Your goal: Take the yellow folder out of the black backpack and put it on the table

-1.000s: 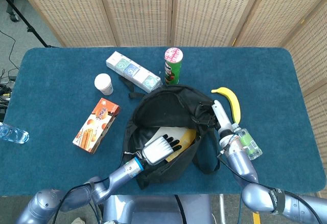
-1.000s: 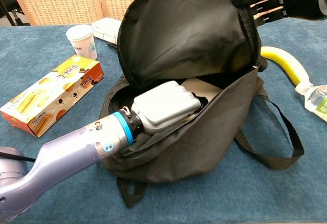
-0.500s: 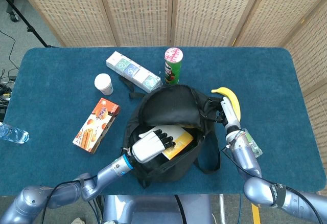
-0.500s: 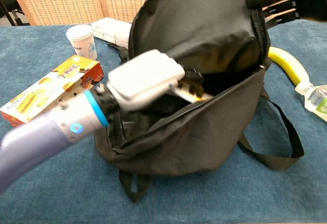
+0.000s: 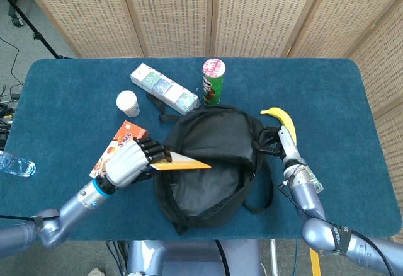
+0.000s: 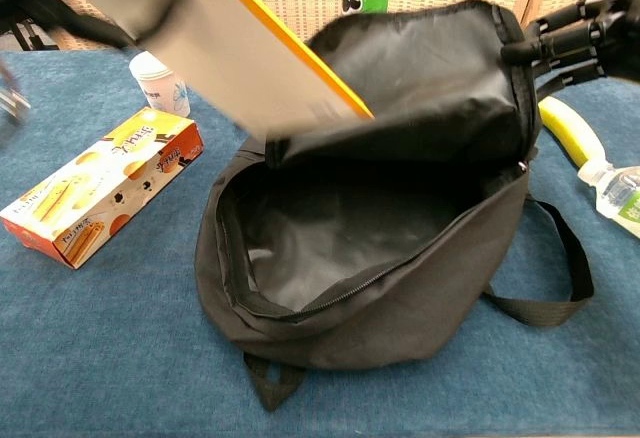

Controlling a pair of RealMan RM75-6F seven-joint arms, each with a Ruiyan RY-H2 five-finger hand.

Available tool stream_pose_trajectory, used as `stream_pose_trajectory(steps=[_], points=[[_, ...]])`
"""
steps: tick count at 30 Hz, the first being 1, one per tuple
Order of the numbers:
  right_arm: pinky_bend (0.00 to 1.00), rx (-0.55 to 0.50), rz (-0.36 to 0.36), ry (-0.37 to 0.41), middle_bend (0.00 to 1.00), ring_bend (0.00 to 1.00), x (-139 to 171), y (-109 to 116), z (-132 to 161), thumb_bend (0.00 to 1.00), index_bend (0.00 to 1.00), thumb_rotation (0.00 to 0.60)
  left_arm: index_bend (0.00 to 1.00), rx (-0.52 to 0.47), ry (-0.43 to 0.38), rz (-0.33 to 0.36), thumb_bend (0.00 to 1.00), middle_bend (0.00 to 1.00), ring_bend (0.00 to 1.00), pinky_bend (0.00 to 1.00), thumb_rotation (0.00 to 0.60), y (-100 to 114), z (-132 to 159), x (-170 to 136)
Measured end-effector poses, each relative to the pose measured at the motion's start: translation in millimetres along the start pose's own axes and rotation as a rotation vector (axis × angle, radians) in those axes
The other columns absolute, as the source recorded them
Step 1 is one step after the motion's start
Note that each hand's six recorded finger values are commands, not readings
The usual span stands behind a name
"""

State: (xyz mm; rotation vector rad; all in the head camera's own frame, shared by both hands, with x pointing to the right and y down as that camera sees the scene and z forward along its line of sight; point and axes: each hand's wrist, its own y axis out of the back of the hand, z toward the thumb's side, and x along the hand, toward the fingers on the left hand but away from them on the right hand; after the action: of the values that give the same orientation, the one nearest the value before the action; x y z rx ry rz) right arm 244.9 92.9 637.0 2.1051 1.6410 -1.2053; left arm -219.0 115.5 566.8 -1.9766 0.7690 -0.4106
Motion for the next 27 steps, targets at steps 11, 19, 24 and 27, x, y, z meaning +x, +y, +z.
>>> stream_pose_trajectory(steps=[11,19,24,27], points=[[0.5,0.013,0.027,-0.018,0.64,0.49,4,-5,-16,0.52,0.69,0.6,0.75,0.163,0.188,0.115,0.75,0.5,0.5,0.55,0.6,64,-75,-36],[0.5,0.056,0.114,-0.01,0.63,0.49,12,-20,-24,0.52,0.69,0.6,0.62,0.251,0.335,0.022,0.61,0.29,0.33,0.49,0.6,48,-128,-86],[0.45,0.144,0.215,0.055,0.47,0.3,18,-31,-24,0.04,0.59,0.6,0.14,0.219,0.414,-0.117,0.35,0.0,0.0,0.18,0.6,26,-153,-119],[0.38,0.228,0.257,0.145,0.39,0.2,22,-34,-19,0.0,0.48,0.6,0.05,0.11,0.442,-0.158,0.24,0.0,0.0,0.11,0.6,22,-151,-130]])
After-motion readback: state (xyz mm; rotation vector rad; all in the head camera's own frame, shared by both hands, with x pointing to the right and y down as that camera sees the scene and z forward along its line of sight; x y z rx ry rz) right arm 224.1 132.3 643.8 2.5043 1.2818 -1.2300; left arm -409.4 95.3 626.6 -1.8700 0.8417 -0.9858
